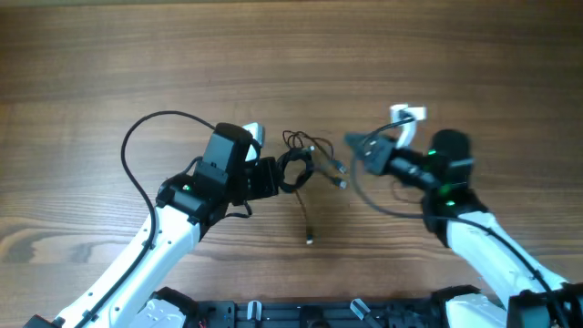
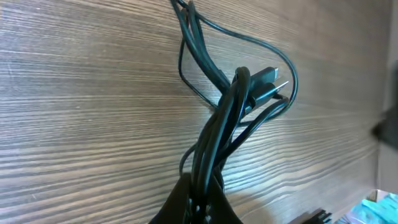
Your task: Untangle cables
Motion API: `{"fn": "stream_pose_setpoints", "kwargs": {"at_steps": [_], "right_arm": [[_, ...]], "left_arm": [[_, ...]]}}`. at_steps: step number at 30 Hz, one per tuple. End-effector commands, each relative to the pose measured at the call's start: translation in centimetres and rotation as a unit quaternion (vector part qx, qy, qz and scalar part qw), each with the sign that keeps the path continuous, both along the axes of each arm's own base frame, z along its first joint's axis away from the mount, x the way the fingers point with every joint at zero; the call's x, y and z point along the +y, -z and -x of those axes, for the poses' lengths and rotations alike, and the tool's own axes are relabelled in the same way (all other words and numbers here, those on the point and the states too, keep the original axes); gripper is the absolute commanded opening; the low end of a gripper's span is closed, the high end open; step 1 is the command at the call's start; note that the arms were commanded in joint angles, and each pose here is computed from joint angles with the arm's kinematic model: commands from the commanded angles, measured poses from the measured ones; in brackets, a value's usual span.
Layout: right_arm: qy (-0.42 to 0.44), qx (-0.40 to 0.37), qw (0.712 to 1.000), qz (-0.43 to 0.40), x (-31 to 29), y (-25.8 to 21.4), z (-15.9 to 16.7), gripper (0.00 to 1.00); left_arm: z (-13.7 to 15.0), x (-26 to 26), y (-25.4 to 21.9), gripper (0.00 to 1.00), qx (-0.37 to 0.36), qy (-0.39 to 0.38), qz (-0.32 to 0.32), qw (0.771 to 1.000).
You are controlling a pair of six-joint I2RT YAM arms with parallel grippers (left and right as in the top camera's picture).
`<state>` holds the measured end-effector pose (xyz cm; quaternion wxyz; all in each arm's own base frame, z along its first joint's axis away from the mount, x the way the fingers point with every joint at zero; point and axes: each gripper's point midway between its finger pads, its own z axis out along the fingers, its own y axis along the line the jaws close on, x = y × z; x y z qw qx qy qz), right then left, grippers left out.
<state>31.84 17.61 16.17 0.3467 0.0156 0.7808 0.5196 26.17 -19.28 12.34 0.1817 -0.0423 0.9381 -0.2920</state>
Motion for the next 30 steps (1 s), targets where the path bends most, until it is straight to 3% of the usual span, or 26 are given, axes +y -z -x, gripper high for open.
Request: {"fn": "stream_pose_setpoints", "kwargs": {"at_steps": [1, 3, 5, 6, 7, 9, 11, 14, 18, 19, 20, 26, 29, 30], "right_arm": [[0.011, -0.017, 0.998, -0.054, -4.1, -2.9, -0.9, 0.04], [0.029, -0.004, 0.998, -0.06, -5.7, -2.7, -1.3, 0.07], [-0.024, 0.031, 0.997, -0.068, -4.0, -1.8, 0.5, 0.47], [-0.03, 0.061, 0.996, -0.06, -3.2, -0.4, 1.1, 0.56], [-0.005, 0.143, 0.989, -0.028, -2.2, 3.1, 2.0, 0.63], [0.031, 0.213, 0.976, 0.027, -0.8, 6.7, 3.2, 0.63], [0.032, 0.201, 0.978, 0.041, 1.7, 6.6, 3.5, 0.62], [0.08, 0.222, 0.97, 0.055, 3.5, 7.6, 3.8, 0.47], [0.131, 0.245, 0.957, 0.086, 3.8, 10.4, 3.8, 0.41], [0.137, 0.237, 0.958, 0.086, 3.7, 10.5, 3.2, 0.15], [0.127, 0.233, 0.961, 0.074, 4.1, 10.0, 3.1, 0.05], [-0.001, 0.048, 0.998, 0.033, 5.1, 1.1, 3.2, 0.04], [0.037, 0.002, 0.999, 0.011, 2.2, -2.4, 2.0, 0.05], [0.042, 0.007, 0.999, 0.007, 1.9, -2.5, 2.1, 0.18]], "left_arm": [[0.1, 0.3, 0.2, 0.04, 0.006, -0.008, -0.006, 1.0], [0.2, 0.4, 0.2, 0.04, 0.007, -0.008, -0.006, 1.0], [0.1, 0.3, 0.2, 0.04, 0.005, -0.008, -0.005, 1.0], [0.0, 0.3, 0.1, 0.04, 0.003, -0.008, -0.004, 1.0], [-0.1, 0.2, 0.0, 0.04, 0.0, -0.01, -0.001, 1.0], [-0.1, 0.1, 0.0, 0.04, 0.002, -0.009, 0.002, 1.0], [0.0, 0.0, -0.1, 0.04, 0.004, -0.006, 0.006, 1.0], [0.5, -0.7, -0.4, 0.04, 0.013, 0.01, 0.025, 1.0], [1.2, -1.8, -1.0, 0.04, 0.022, 0.035, 0.057, 0.998], [1.3, -1.8, -1.0, 0.04, 0.024, 0.036, 0.057, 0.997], [1.4, -1.8, -0.9, 0.04, 0.025, 0.036, 0.056, 0.997], [-0.4, 1.8, 1.7, 0.04, -0.002, -0.035, -0.044, 0.998], [0.1, 2.1, 2.8, 0.04, 0.017, -0.038, -0.052, 0.998], [0.2, 2.0, 2.9, 0.04, 0.029, -0.048, -0.045, 0.997]]}}
